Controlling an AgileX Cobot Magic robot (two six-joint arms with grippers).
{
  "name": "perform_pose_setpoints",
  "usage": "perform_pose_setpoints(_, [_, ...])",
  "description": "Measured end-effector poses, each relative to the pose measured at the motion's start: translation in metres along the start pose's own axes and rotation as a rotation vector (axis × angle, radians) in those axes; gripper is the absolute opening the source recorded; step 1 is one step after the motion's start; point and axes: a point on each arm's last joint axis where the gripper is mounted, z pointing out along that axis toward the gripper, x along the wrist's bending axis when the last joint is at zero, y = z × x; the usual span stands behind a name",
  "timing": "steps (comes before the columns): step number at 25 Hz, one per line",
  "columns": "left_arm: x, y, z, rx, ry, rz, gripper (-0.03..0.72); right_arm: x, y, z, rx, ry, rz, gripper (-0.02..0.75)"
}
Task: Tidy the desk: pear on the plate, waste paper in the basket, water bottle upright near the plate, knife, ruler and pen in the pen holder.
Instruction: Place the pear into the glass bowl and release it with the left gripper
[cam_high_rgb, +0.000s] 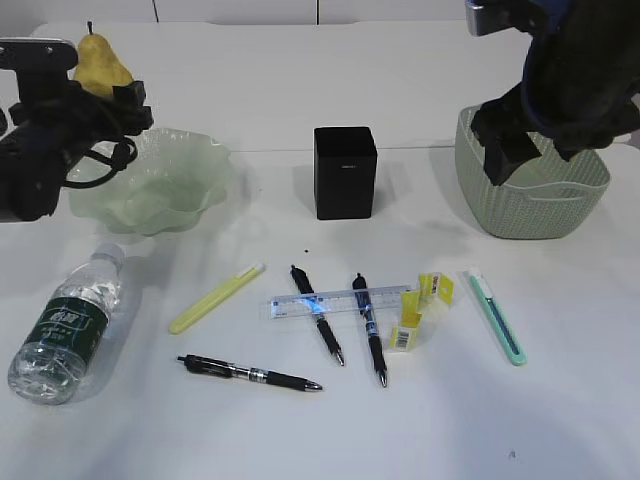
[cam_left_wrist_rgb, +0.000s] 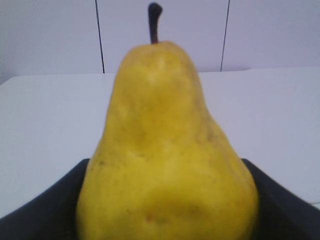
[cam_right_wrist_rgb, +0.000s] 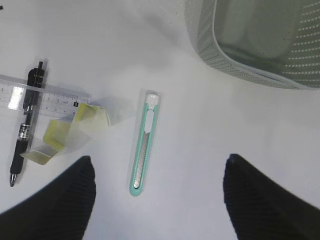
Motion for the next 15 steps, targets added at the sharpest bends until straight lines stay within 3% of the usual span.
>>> perform_pose_setpoints(15, [0.001,-0.054,0.019,0.055,-0.04,0.0,0.566,0.0,0.003,0.0,-0.032,0.002,0.0,0.588])
